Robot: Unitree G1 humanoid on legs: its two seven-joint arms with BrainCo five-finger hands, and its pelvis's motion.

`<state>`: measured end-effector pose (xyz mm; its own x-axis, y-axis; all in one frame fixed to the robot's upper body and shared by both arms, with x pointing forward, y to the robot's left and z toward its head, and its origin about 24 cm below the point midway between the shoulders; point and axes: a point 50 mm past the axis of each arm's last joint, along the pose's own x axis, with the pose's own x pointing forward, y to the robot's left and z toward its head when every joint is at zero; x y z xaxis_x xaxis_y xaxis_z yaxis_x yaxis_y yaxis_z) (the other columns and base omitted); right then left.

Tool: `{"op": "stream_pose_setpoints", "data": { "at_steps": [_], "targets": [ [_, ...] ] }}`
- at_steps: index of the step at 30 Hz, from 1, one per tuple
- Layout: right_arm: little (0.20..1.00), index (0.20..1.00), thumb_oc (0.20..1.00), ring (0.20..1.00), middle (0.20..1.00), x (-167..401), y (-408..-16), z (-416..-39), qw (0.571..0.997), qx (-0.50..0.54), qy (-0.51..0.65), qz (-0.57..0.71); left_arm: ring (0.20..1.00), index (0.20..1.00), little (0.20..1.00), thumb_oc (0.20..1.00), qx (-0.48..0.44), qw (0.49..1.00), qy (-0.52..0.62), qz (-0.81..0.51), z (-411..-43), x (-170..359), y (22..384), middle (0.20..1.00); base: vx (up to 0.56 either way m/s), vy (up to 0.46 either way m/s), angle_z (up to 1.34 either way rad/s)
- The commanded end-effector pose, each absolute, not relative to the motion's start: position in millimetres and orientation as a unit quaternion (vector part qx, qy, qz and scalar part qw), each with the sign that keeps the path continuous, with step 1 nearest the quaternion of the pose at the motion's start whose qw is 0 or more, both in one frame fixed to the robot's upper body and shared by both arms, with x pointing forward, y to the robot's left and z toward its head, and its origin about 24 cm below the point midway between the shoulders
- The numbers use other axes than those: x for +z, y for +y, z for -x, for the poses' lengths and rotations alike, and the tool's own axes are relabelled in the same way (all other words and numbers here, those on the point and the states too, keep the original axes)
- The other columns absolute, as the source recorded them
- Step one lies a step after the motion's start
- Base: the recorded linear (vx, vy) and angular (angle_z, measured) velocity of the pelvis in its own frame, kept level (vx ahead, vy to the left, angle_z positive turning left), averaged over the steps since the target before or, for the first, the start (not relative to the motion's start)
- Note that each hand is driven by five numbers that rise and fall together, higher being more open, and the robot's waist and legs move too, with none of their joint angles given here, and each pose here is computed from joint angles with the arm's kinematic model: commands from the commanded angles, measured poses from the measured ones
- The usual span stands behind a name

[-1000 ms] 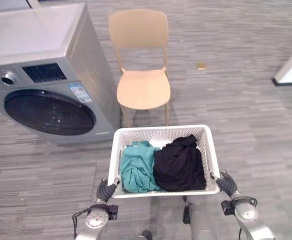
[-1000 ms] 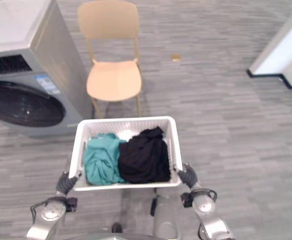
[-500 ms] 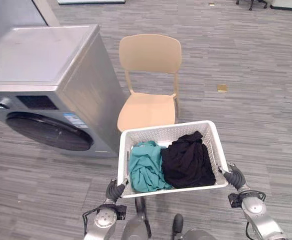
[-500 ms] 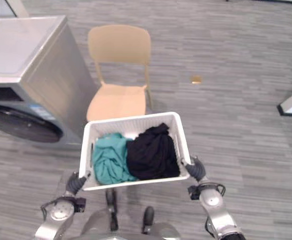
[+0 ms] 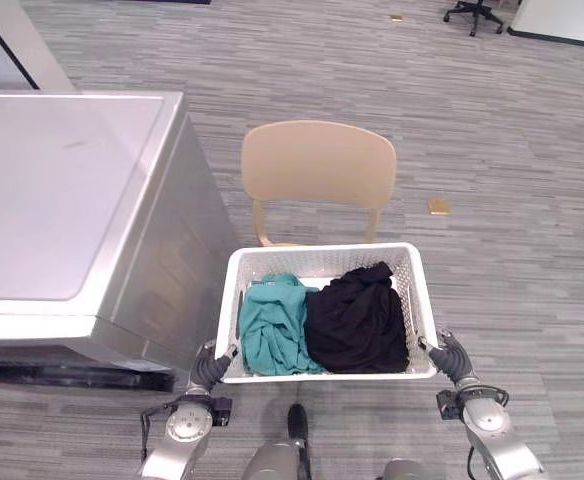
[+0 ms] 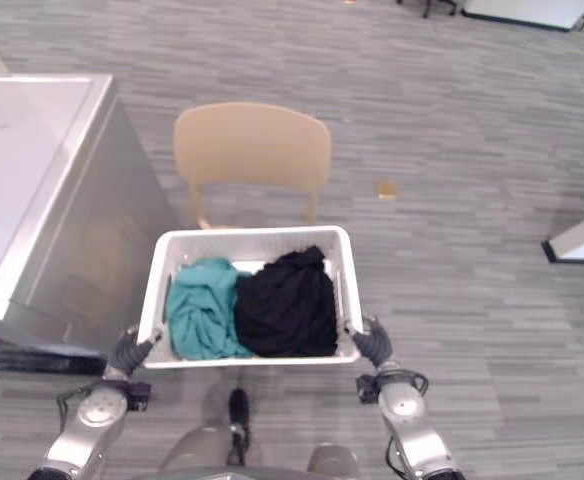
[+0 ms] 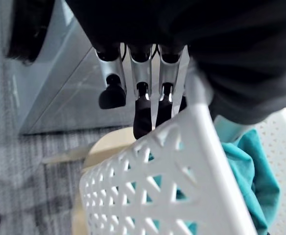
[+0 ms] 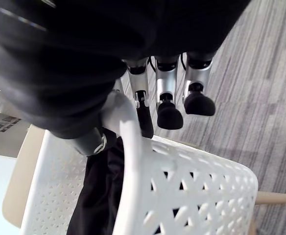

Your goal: Grab the laundry basket,head to the washer,open it,put in the laundry and shut it.

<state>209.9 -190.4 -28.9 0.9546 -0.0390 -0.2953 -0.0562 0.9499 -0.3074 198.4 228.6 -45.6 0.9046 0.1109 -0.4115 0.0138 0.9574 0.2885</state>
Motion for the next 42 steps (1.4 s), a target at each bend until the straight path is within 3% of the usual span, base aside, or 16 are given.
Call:
{"op": "stream_pose_setpoints", "data": {
  "at_steps": [1, 14, 19, 27, 28, 29, 30, 31, 42],
  "targets": [
    [0.200, 0.200, 0.200, 0.200, 0.200, -7.6, -194.6, -229.4, 0.984, 0.023, 0.087, 0.152, 0.200, 0.200, 0.200, 0.200, 0.017, 0.988, 0.126, -0.093, -208.9, -18.4, 219.8, 0.200, 0.10, 0.013, -0.07],
    [0.200, 0.200, 0.200, 0.200, 0.200, -35.7, -179.2, -232.5, 0.974, 0.043, 0.147, 0.166, 0.200, 0.200, 0.200, 0.200, 0.009, 0.980, 0.173, -0.101, -212.9, -44.7, 199.5, 0.200, 0.06, -0.007, 0.19],
    [0.200, 0.200, 0.200, 0.200, 0.200, -37.5, -164.2, -250.1, 0.972, 0.036, 0.145, 0.180, 0.200, 0.200, 0.200, 0.200, 0.012, 0.976, 0.184, -0.119, -238.6, -52.9, 178.8, 0.200, -0.12, 0.021, 0.12],
    [0.200, 0.200, 0.200, 0.200, 0.200, -27.9, -144.0, -281.0, 0.975, 0.043, 0.129, 0.178, 0.200, 0.200, 0.200, 0.200, 0.055, 0.970, 0.172, -0.161, -274.6, -45.1, 176.6, 0.200, -0.12, 0.032, -0.01],
    [0.200, 0.200, 0.200, 0.200, 0.200, -27.9, -144.0, -281.0, 0.975, 0.043, 0.129, 0.178, 0.244, 0.244, 0.244, 0.244, 0.055, 0.970, 0.172, -0.161, -274.6, -45.1, 176.6, 0.244, 0.00, 0.000, 0.00],
    [0.200, 0.200, 0.200, 0.200, 0.200, -29.8, -141.3, -279.7, 0.975, 0.048, 0.133, 0.173, 0.570, 0.570, 0.570, 0.570, 0.057, 0.969, 0.177, -0.164, -272.0, -47.7, 177.2, 0.570, 0.03, 0.042, -0.04],
    [0.573, 0.573, 0.573, 0.573, 0.573, -34.6, -137.8, -275.1, 0.973, 0.057, 0.142, 0.171, 1.000, 1.000, 1.000, 1.000, 0.057, 0.964, 0.200, -0.165, -264.1, -57.6, 177.4, 1.000, 0.03, 0.053, -0.06],
    [1.000, 1.000, 1.000, 1.000, 1.000, -38.0, -136.7, -272.3, 0.972, 0.061, 0.148, 0.174, 1.000, 1.000, 1.000, 1.000, 0.060, 0.962, 0.206, -0.167, -261.0, -60.8, 177.8, 1.000, 0.04, 0.049, -0.04],
    [1.000, 1.000, 1.000, 1.000, 1.000, -60.3, -147.6, -251.5, 0.960, 0.064, 0.197, 0.188, 1.000, 1.000, 1.000, 1.000, 0.077, 0.955, 0.229, -0.173, -244.3, -71.9, 185.9, 1.000, 0.03, 0.002, 0.01]
  ]
}}
